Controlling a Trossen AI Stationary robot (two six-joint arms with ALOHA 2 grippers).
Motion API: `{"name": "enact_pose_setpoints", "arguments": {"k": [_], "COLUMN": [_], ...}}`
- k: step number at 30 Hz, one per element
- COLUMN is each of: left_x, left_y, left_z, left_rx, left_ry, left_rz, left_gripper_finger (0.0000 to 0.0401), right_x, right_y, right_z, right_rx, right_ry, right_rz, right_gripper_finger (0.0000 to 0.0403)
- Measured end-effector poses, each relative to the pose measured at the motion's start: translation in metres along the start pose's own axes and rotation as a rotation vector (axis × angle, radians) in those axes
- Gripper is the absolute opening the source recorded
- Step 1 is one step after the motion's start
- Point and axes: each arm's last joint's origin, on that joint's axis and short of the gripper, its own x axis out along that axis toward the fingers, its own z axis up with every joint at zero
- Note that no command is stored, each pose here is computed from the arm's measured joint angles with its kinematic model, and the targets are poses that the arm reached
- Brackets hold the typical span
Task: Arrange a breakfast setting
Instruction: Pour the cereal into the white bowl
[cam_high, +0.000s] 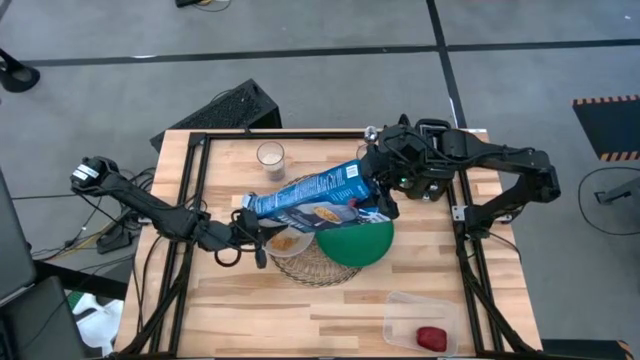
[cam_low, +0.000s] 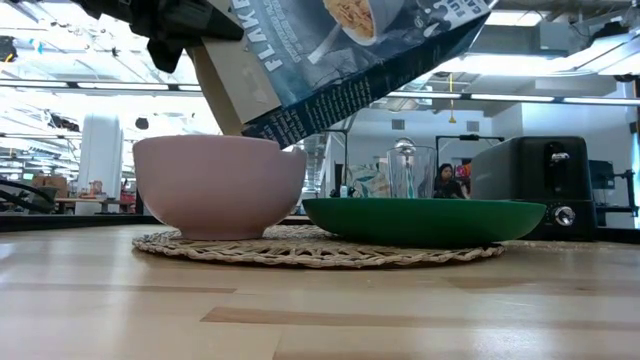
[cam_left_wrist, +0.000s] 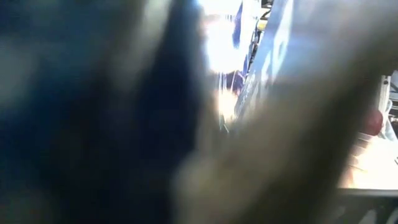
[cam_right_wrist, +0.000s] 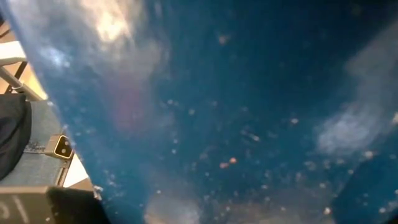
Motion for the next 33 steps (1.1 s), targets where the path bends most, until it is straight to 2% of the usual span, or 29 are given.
{"name": "enact_pose_setpoints", "arguments": {"k": [17,25,33], "left_x": [-0.001,-0.005,-0.005], "left_y": [0.000,-0.003,-0.003], "left_z": [0.001,0.022,0.024], "left_rx": [-0.002,0.023,0.037], "left_ry": [-0.002,-0.029,-0.015], "left_rz": [-0.006,-0.039,-0.037], "left_gripper_finger": [0.0000,0.0000,0.0000], "right_x": [0.001,0.005,0.007], "right_y": [0.001,0.014,0.024], "right_z": [-0.002,-0.007,-0.012], "right_rx": [0.009,0.007,0.007], "right_ry": [0.018,0.065,0.106], "right_rz": [0.001,0.006,-0.033], "right_gripper_finger": [0.0313,0.0312,0.0312]}}
